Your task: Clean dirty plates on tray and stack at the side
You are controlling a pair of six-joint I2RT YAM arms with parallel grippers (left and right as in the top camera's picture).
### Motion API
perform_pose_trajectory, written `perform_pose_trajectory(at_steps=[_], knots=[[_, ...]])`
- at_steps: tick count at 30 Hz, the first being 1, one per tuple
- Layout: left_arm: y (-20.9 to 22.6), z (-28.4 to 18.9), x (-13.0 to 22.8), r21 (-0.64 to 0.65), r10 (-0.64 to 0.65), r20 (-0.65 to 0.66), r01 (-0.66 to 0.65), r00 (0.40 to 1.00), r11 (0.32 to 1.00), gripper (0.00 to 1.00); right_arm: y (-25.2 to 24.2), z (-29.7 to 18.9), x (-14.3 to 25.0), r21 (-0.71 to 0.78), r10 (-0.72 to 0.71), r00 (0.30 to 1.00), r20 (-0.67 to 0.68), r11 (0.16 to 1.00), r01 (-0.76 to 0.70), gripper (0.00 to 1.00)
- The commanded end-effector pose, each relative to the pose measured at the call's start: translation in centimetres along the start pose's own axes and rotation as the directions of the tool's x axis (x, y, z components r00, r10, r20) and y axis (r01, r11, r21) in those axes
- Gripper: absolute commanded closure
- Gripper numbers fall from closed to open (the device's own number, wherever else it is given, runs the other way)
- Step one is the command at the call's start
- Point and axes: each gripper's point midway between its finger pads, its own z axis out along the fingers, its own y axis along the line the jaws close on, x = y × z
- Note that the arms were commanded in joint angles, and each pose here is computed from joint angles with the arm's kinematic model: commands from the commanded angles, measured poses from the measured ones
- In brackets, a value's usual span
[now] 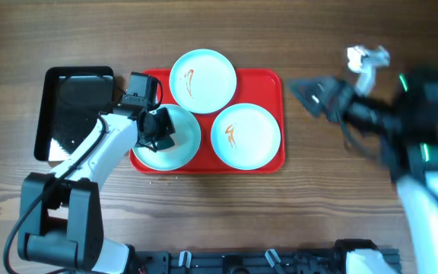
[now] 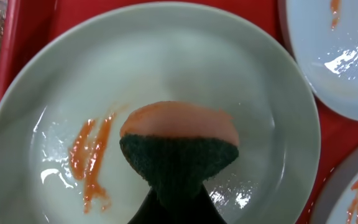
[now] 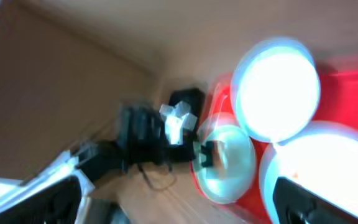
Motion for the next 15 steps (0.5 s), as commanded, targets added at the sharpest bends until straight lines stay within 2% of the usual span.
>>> perform_pose_trajectory(at_steps=[1,3,5,7,9,11,12,14,15], knots=[[0.4,0.3,0.1,-0.025,-0.019,-0.003,0.019,1.000,1.000,0.96,-0.9,6.6,-0.2,0.121,-0.269,0.928,-0.258,0.944,0.307,0.00],[0.4,0.3,0.2,-0.025,-0.020,-0.003,0.020,1.000,0.999,0.96,-2.7,10.4,1.1,0.218,-0.250,0.883,-0.396,0.909,0.355,0.00],[0.5,0.3,0.2,-0.027,-0.020,-0.007,0.020,1.000,0.999,0.96,-3.7,14.1,2.7,0.216,-0.237,0.848,-0.473,0.902,0.373,0.00],[0.5,0.3,0.3,-0.027,-0.021,-0.008,0.020,1.000,0.999,0.96,-4.7,17.6,4.3,0.183,-0.219,0.832,-0.510,0.917,0.354,0.00],[0.5,0.3,0.3,-0.027,-0.021,-0.008,0.020,1.000,0.999,0.96,-5.9,19.9,5.9,0.208,-0.142,0.834,-0.534,0.933,0.292,0.00],[0.5,0.3,0.3,-0.029,-0.020,-0.011,0.020,1.000,0.999,0.96,-7.4,22.0,7.6,0.216,-0.121,0.814,-0.568,0.932,0.290,0.34],[0.5,0.3,0.3,-0.029,-0.021,-0.011,0.020,1.000,0.999,0.96,-8.0,22.8,8.4,0.216,-0.116,0.804,-0.583,0.932,0.291,0.38],[0.6,0.3,0.4,-0.031,-0.021,-0.013,0.020,1.000,0.999,0.96,-8.9,24.0,9.6,0.216,-0.108,0.788,-0.606,0.931,0.294,0.39],[0.6,0.3,0.4,-0.030,-0.021,-0.012,0.021,1.000,0.999,0.96,-9.4,24.7,10.1,0.217,-0.106,0.784,-0.612,0.931,0.295,0.47]])
